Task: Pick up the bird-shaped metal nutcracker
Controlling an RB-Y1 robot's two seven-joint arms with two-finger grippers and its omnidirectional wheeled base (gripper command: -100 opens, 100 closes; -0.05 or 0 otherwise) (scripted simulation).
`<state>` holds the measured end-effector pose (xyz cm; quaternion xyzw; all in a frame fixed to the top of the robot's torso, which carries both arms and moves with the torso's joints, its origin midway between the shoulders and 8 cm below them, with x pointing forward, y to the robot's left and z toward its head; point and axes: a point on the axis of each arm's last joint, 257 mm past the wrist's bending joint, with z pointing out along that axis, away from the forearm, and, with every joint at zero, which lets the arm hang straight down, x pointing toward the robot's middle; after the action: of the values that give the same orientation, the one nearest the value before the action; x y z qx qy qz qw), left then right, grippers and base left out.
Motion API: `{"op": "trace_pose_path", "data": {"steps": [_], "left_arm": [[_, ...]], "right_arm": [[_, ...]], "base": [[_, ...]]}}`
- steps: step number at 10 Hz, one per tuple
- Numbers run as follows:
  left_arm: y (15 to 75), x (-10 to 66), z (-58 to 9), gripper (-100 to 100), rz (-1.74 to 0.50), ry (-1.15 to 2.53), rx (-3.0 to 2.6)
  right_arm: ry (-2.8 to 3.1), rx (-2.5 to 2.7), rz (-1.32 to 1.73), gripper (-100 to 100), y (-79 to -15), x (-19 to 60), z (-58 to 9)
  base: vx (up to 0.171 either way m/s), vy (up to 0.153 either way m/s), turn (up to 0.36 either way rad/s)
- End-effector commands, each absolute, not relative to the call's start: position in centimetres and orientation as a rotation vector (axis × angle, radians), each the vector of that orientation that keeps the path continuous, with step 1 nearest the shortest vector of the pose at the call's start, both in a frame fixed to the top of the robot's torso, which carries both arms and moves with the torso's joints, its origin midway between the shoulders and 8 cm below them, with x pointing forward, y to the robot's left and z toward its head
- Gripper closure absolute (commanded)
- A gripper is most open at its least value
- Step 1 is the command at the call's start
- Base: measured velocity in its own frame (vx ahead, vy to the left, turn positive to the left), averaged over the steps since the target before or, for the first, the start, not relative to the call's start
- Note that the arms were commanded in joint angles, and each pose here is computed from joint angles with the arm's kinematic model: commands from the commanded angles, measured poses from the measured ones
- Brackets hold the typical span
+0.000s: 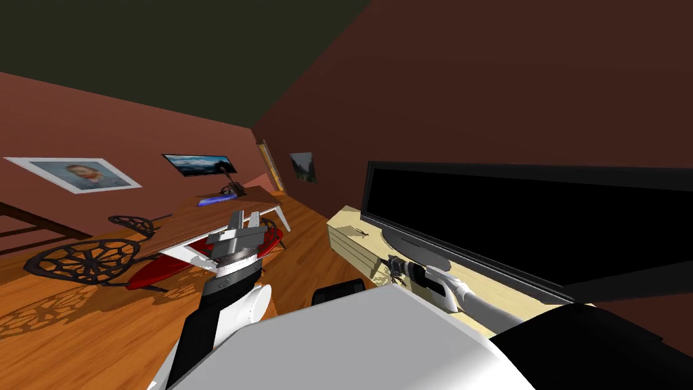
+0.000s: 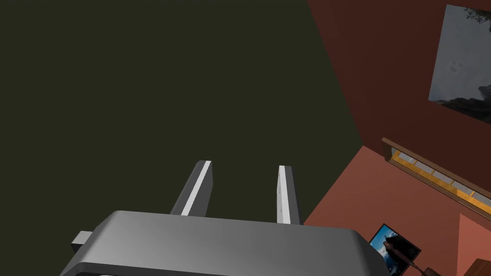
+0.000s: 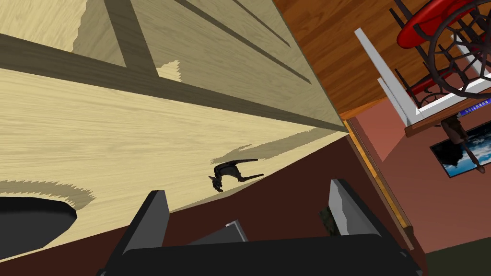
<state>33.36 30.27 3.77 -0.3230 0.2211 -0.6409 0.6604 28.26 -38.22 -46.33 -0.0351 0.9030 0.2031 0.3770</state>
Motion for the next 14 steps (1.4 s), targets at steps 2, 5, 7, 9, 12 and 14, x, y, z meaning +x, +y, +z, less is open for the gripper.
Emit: {"op": "trace_pose_path", "data": {"steps": [2, 5, 7, 9, 12, 14], "left_arm": [[30.3, 33.4, 3.8, 0, -1.45, 0.5, -0.731], [30.3, 33.4, 3.8, 0, -1.45, 0.5, -0.731], [30.3, 33.4, 3.8, 0, -1.45, 0.5, -0.731], [30.3, 33.4, 3.8, 0, -1.45, 0.5, -0.731], [30.3, 33.4, 3.8, 0, -1.45, 0.5, -0.731], [30.3, 33.4, 3.8, 0, -1.45, 0.5, -0.731]], "right_arm": [[2.371, -0.139, 0.458, -100, -40.9, 26.8, -47.6], [2.467, -0.236, 0.364, -100, -45.1, 24.6, -49.0], [2.51, -0.281, 0.322, -100, -47.0, 23.5, -49.5], [2.549, -0.323, 0.285, -100, -48.8, 22.6, -49.8], [2.616, -0.399, 0.227, -100, -51.6, 20.9, -50.2], [2.648, -0.43, 0.2, -100, -53.0, 20.1, -50.3]], "base": [[0.045, 0.024, 0.165], [0.087, 0.036, 0.258], [0.059, 0.041, 0.145], [0.075, 0.032, 0.174], [0.078, 0.044, 0.166], [0.101, 0.063, 0.214]]}}
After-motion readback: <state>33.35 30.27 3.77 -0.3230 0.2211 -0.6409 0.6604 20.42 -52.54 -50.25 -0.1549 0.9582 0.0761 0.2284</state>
